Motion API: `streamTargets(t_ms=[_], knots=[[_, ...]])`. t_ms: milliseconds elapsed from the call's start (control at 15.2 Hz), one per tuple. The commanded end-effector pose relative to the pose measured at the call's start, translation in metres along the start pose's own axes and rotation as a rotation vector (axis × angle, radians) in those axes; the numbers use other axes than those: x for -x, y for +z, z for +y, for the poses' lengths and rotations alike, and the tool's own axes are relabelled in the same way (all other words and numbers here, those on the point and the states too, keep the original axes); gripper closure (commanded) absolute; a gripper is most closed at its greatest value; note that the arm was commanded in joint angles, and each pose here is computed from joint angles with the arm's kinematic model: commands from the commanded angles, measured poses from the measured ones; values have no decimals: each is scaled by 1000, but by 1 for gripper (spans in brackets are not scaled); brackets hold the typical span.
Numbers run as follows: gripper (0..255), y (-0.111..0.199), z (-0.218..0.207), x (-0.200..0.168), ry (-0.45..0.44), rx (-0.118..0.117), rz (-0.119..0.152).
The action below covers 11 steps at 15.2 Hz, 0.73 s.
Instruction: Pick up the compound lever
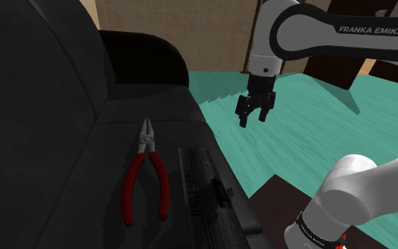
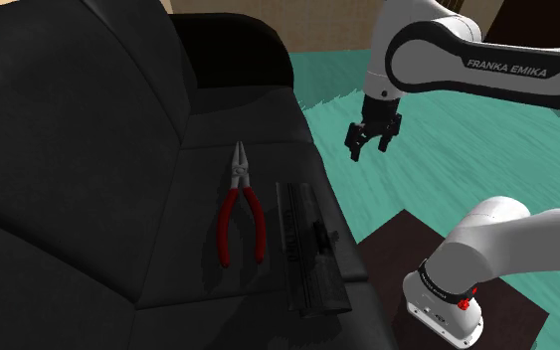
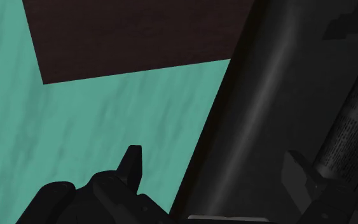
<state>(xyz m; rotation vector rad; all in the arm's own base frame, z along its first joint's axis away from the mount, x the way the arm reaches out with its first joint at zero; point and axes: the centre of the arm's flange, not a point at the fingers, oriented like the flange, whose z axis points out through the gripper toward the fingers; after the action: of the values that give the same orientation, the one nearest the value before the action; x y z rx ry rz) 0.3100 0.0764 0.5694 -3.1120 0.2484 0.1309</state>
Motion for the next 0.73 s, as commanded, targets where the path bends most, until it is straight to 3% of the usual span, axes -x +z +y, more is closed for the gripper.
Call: streamTargets(t_ms=[0,660], knots=[[0,5,-25,-9,3,-2,6],[0,32,-148,-42,13,-5,37]])
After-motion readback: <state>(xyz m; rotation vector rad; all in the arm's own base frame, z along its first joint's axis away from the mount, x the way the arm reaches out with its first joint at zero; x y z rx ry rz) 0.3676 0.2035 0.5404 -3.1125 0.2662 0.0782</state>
